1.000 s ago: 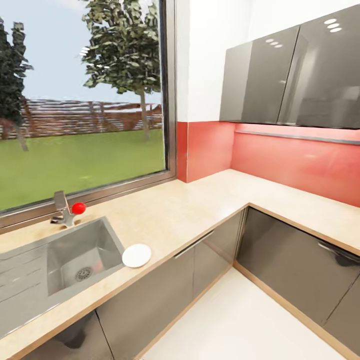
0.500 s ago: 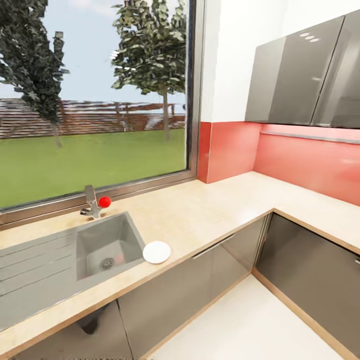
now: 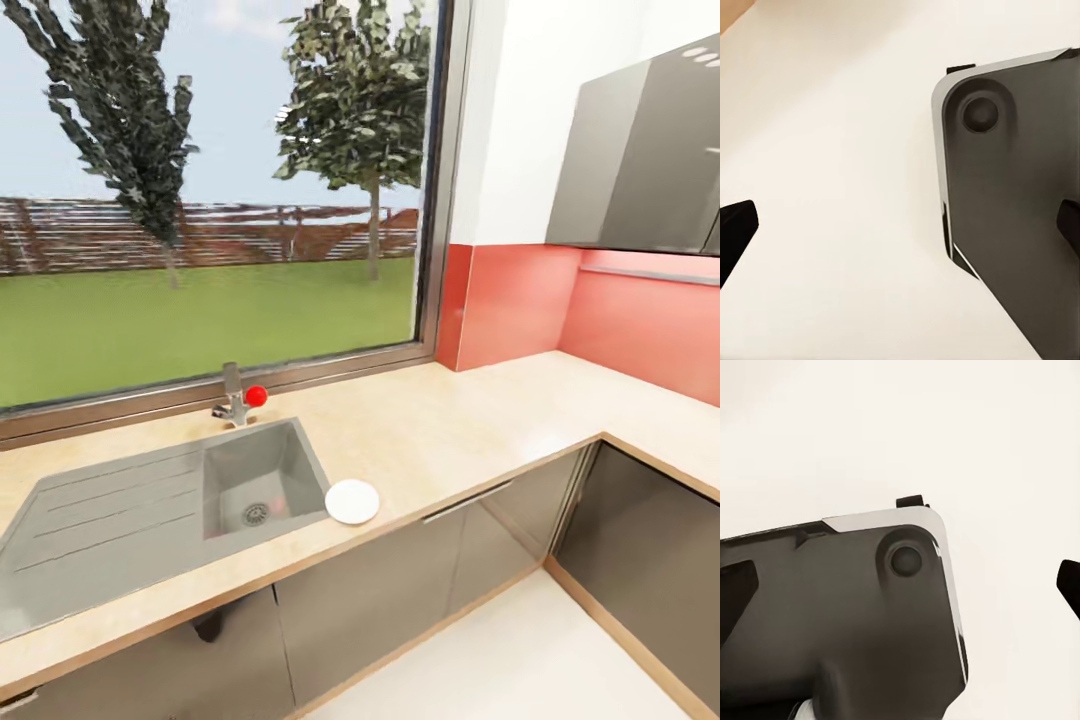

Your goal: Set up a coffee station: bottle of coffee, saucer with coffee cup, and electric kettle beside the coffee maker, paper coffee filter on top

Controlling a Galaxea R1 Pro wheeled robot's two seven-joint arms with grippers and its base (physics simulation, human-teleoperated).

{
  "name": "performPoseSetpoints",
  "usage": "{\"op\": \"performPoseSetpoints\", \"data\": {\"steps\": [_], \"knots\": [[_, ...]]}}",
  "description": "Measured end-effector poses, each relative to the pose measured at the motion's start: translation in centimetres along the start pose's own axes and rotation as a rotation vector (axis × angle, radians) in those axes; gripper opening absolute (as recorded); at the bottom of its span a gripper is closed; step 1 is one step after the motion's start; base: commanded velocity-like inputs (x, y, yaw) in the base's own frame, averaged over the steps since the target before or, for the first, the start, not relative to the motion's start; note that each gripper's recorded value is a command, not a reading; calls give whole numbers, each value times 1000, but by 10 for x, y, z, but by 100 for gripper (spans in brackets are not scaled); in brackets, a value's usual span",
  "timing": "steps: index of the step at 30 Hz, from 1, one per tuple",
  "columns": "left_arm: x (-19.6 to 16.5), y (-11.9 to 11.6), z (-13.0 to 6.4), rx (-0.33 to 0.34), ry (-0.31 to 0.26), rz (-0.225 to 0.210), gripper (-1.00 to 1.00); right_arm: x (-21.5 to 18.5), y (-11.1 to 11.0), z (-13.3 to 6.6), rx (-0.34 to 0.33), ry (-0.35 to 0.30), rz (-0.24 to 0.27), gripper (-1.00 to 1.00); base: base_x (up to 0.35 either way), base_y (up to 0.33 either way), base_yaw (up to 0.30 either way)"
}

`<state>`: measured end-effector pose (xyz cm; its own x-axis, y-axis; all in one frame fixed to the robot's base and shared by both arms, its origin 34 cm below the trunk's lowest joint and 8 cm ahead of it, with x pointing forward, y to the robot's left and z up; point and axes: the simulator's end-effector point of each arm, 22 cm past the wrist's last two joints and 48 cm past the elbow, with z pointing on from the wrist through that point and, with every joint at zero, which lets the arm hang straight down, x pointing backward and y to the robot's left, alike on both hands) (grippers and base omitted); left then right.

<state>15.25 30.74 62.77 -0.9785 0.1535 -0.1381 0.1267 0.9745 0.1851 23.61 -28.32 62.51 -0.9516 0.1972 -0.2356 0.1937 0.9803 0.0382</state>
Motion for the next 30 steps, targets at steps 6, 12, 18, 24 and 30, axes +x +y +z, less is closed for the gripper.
{"op": "performPoseSetpoints", "data": {"steps": [6,12,18,24,30], "knots": [[-1,-4,0,6,-2,6,100,0,0,0,0,0,1,100,0,-37,278],[-1,-6,-1,9,-3,10,100,0,0,0,1,0,1,100,0,-230,278],[-2,-7,-1,10,-4,7,100,0,0,0,0,0,1,100,0,-269,278],[-2,-7,-1,10,-5,3,100,0,0,0,0,-1,1,100,35,-273,278],[-2,-9,-1,12,-6,5,100,0,0,0,0,-1,1,100,88,-273,278]]}}
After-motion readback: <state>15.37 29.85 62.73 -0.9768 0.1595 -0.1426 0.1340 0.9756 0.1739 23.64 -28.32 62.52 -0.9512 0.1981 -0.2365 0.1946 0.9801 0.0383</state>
